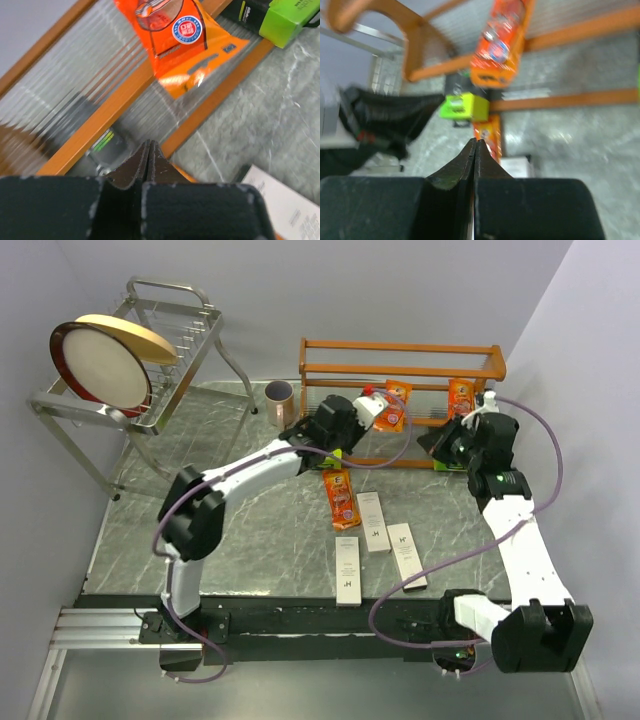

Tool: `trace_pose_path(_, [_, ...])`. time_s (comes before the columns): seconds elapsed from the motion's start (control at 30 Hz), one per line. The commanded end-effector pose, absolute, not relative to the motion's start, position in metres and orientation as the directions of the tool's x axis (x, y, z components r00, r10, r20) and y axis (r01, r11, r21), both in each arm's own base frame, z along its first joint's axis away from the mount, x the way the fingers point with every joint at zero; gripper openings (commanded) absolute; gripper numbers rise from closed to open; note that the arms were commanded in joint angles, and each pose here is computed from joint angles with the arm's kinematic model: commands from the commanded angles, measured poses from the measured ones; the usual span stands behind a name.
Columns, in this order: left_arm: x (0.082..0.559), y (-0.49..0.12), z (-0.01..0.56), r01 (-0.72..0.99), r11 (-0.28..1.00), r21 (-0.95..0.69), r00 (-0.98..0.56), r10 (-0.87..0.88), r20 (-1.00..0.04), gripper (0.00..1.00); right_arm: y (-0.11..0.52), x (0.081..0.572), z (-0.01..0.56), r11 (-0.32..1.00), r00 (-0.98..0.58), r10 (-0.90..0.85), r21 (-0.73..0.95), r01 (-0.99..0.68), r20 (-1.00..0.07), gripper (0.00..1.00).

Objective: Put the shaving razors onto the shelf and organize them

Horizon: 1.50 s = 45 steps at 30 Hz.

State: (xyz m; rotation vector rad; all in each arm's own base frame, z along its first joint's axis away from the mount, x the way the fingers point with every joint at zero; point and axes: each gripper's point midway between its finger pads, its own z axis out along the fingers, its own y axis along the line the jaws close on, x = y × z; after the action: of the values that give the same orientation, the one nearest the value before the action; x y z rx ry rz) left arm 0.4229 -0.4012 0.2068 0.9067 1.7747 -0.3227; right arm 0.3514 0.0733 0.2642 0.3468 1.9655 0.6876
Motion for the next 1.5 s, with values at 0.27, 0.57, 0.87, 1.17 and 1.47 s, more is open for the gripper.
trace_pose_path(0.27, [0.444,-0.451,0.230,0.739,0.652,0.169,-0.076,0.331,-0.940,0.01,0.040,0.331,0.236,0.863,-0.486,0.464,0.501,0.060,-0.741,0.00])
trace_pose_path(0.57, [0.431,-0.467,0.219,0.769,0.621,0.153,-0.086,0.337,-0.938,0.02,0.033,0.339,0.233,0.858,-0.484,0.478,0.509,0.077,-0.733,0.00])
trace_pose_path(0.87, [0.425,-0.487,0.226,0.781,0.605,0.157,-0.055,0.316,-0.947,0.04,0.030,0.339,0.229,0.857,-0.488,0.480,0.509,0.083,-0.729,0.00])
trace_pose_path(1.17, [0.403,-0.458,0.255,0.789,0.594,0.159,-0.067,0.340,-0.938,0.06,0.028,0.336,0.234,0.869,-0.482,0.460,0.491,0.068,-0.746,0.00])
trace_pose_path(1.47, [0.300,-0.360,0.205,0.785,0.618,-0.040,-0.316,0.345,-0.884,0.77,0.045,0.316,0.192,0.876,-0.555,0.384,0.481,-0.034,-0.738,0.31])
